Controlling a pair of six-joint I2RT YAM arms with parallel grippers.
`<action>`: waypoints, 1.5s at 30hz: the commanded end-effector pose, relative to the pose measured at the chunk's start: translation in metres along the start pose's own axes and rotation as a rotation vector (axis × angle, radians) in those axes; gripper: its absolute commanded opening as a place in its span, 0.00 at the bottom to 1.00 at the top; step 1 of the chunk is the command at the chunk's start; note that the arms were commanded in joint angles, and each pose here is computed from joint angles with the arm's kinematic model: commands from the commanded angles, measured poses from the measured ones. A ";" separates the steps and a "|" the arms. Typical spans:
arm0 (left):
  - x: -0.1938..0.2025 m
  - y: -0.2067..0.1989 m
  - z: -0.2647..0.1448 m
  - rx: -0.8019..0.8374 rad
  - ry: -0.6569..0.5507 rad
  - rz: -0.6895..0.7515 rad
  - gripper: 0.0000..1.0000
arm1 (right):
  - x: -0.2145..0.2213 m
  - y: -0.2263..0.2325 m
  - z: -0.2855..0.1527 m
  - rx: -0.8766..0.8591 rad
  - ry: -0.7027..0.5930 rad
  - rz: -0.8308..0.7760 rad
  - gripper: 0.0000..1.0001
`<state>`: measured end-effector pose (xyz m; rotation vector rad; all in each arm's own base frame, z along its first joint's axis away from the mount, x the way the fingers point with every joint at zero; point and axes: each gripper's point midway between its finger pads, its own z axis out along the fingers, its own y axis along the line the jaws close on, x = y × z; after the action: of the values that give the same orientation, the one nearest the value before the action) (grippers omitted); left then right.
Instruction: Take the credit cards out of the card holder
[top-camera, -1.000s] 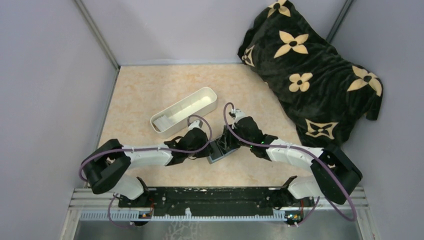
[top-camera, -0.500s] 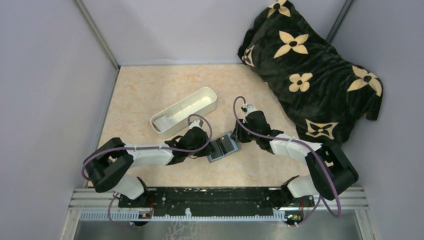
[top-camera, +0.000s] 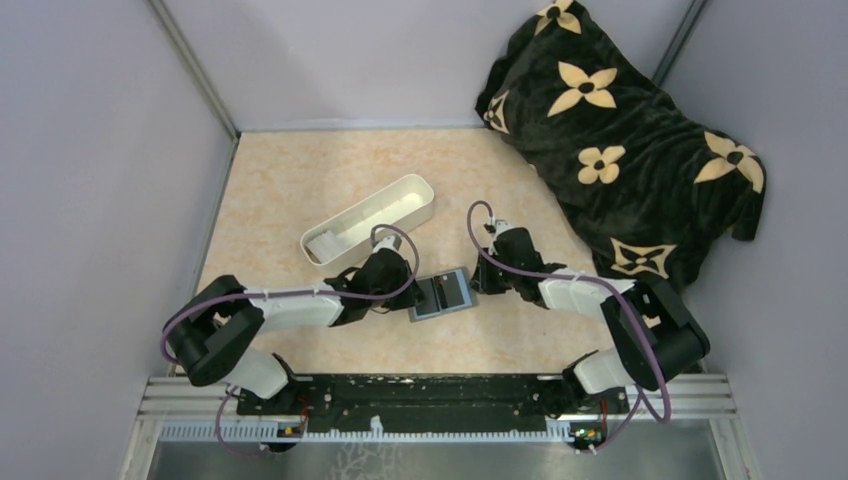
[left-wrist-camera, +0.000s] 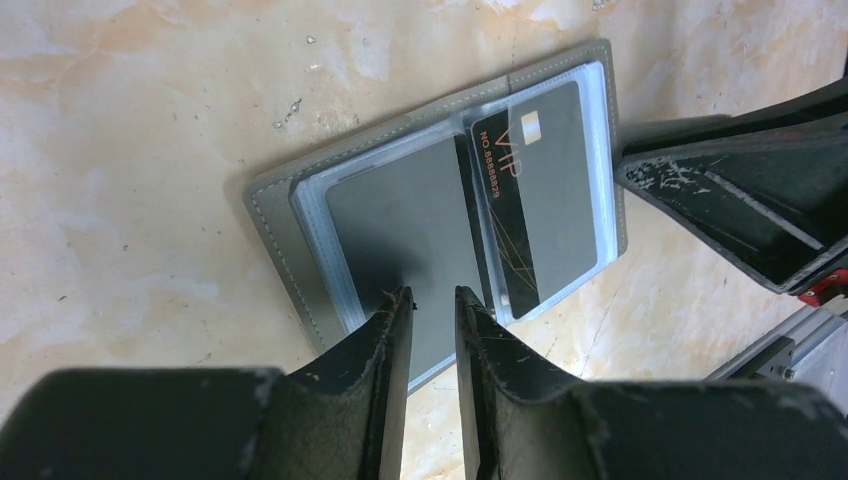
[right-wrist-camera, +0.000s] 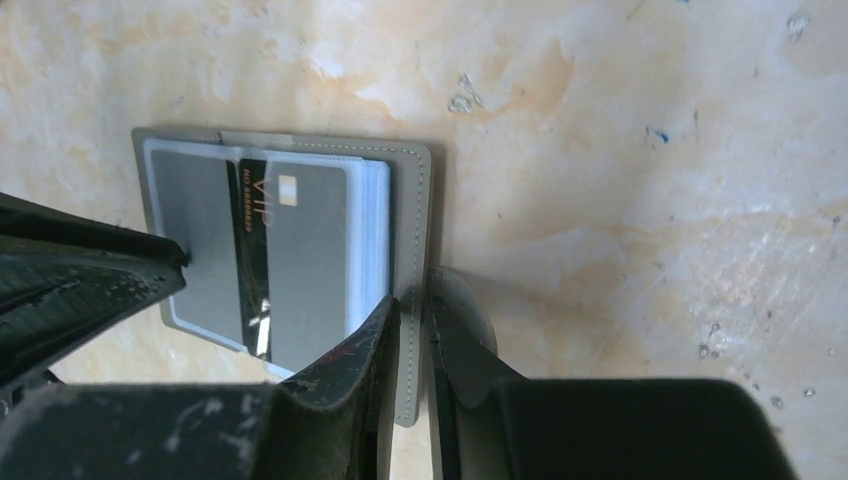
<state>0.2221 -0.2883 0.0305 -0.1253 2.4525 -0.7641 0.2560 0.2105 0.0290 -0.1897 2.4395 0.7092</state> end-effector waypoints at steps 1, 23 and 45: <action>0.028 0.045 -0.005 -0.150 0.116 0.059 0.30 | 0.002 0.009 0.001 -0.061 -0.006 0.012 0.14; 0.042 -0.007 0.016 0.065 0.217 -0.004 0.31 | 0.031 0.006 -0.002 -0.070 0.045 0.017 0.09; 0.055 -0.003 0.000 0.341 0.135 -0.221 0.25 | 0.037 0.005 -0.001 -0.075 0.068 0.024 0.09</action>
<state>0.1880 -0.3144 0.0241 -0.1903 2.3576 -1.3249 0.2351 0.2205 0.0206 -0.2055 2.4409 0.8332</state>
